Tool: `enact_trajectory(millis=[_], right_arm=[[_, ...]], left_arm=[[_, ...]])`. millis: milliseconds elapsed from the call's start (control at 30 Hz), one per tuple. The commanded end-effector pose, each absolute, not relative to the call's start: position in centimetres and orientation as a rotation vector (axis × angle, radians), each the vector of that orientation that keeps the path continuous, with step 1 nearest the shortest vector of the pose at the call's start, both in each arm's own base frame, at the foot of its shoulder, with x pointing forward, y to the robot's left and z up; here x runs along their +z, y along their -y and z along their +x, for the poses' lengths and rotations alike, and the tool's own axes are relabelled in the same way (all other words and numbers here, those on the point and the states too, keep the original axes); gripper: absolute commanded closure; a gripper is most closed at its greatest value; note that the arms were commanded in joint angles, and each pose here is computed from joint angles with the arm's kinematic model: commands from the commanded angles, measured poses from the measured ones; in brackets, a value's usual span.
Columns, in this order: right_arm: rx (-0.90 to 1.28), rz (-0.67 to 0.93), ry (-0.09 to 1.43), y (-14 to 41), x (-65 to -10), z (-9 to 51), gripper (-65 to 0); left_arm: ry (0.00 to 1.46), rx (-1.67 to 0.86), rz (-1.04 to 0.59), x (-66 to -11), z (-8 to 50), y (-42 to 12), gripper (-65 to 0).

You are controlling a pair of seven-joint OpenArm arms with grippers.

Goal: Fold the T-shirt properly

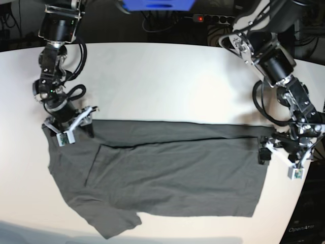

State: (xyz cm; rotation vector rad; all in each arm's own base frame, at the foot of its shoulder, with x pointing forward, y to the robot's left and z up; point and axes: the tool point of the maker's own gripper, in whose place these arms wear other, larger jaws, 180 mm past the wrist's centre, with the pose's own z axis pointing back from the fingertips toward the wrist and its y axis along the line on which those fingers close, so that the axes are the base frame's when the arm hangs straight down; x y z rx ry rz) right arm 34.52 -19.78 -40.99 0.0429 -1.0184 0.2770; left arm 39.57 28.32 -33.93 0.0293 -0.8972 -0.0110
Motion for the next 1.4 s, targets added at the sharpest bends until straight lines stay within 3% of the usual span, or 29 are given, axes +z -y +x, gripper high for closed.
enact_trajectory(millis=[0,733,867,1133,1367], right_arm=[[0.275,0.032,1.080,20.2,-39.3,35.5,-38.7],[0.288,0.026,1.105,20.5,-38.7,36.0,-38.6],[0.325,0.037,1.102,19.7,-38.7,36.2,-38.4],[0.340,0.044,1.099,19.1,-38.7,36.4,-24.7],[0.340,0.045,1.096,19.1,-38.8,36.3,-22.8]], left_arm=[[0.955,-0.011,0.045,-32.0,40.6,-28.8,-62.4],[0.888,0.001,-0.055,-35.6,40.3,-26.2,-62.4],[0.929,0.003,-0.060,-35.1,40.9,-26.0,-62.4],[0.931,-0.017,-0.058,-35.1,41.0,-25.6,-62.3],[0.869,-0.024,-0.025,-36.2,39.3,-26.6,-62.3]])
